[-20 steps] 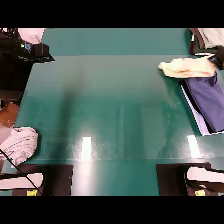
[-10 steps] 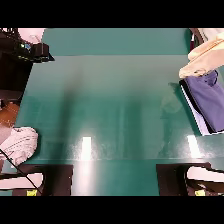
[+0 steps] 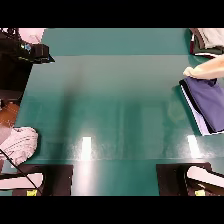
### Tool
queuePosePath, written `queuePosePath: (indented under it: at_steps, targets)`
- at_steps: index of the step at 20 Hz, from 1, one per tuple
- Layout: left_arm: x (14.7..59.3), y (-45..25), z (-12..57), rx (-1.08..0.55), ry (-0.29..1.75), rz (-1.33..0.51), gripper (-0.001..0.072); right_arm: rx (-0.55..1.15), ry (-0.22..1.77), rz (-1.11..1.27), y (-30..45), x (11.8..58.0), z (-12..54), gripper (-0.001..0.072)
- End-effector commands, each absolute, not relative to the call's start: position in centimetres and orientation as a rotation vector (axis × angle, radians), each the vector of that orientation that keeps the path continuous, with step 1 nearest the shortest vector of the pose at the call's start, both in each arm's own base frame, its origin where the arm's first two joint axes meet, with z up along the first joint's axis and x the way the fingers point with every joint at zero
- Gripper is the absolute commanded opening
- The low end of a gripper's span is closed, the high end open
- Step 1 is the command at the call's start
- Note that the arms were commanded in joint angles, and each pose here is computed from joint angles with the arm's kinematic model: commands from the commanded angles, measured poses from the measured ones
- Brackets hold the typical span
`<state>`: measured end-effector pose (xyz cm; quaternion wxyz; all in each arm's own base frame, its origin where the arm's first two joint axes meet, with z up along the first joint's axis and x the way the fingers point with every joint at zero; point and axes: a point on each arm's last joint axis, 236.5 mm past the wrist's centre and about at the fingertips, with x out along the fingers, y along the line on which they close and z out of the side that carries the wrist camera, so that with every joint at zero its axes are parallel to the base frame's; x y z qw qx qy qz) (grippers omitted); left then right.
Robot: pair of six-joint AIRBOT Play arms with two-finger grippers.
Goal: Fold the shirts.
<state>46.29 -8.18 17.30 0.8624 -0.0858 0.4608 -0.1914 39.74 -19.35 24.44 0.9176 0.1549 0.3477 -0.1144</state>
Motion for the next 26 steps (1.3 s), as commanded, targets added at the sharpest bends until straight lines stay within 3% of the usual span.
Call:
queuePosePath:
  at_steps: [1,3,4,5,6,7,11,15,17,20,21,22,26]
  targets:
    - [46.0,-8.2,17.1,-0.166,0.976,-0.411,0.0029,0.389,0.892,-0.363,-20.8,33.4,19.8,0.0017]
    - [46.0,-8.2,17.1,-0.166,0.978,-0.412,0.0029,0.435,0.934,-0.435,-21.8,30.1,17.6,0.0025]
    - [46.0,-8.2,17.1,-0.166,0.979,-0.412,0.0029,0.470,0.953,-0.461,-22.0,28.7,16.3,0.0155]
    - [45.9,-8.2,17.1,-0.164,0.981,-0.413,0.0029,0.500,0.971,-0.485,-22.2,27.4,15.2,0.0405]
    - [45.9,-8.2,17.1,-0.162,0.980,-0.415,0.0029,0.533,0.990,-0.508,-22.3,26.1,13.9,0.0597]
    - [45.9,-8.2,17.1,-0.155,0.980,-0.419,0.0029,0.561,1.002,-0.530,-22.4,24.9,13.0,0.0624]
    - [45.5,-8.3,16.9,-0.140,0.993,-0.431,0.0029,0.621,0.940,-0.591,-22.3,23.1,12.4,0.0623]
    - [45.5,-8.3,16.9,-0.140,0.995,-0.432,0.0030,0.631,0.866,-0.350,-15.6,27.7,14.6,0.0610]
    - [44.8,-8.4,16.6,-0.139,1.024,-0.442,0.0030,0.574,0.867,-0.219,-11.4,29.7,15.5,0.0484]
    - [45.1,-8.4,16.7,-0.139,1.013,-0.438,0.0029,0.471,0.868,-0.050,-5.6,31.6,16.5,0.0125]
    - [45.3,-8.3,16.8,-0.141,1.003,-0.435,0.0029,0.441,0.869,-0.001,-3.9,32.0,16.8,0.0046]
    - [45.5,-8.3,16.9,-0.141,0.992,-0.431,0.0029,0.408,0.871,0.040,-2.4,32.3,17.1,0.0018]
    - [46.1,-8.2,17.2,-0.144,0.969,-0.424,0.0030,0.325,0.866,0.126,0.8,32.9,17.6,0.0018]
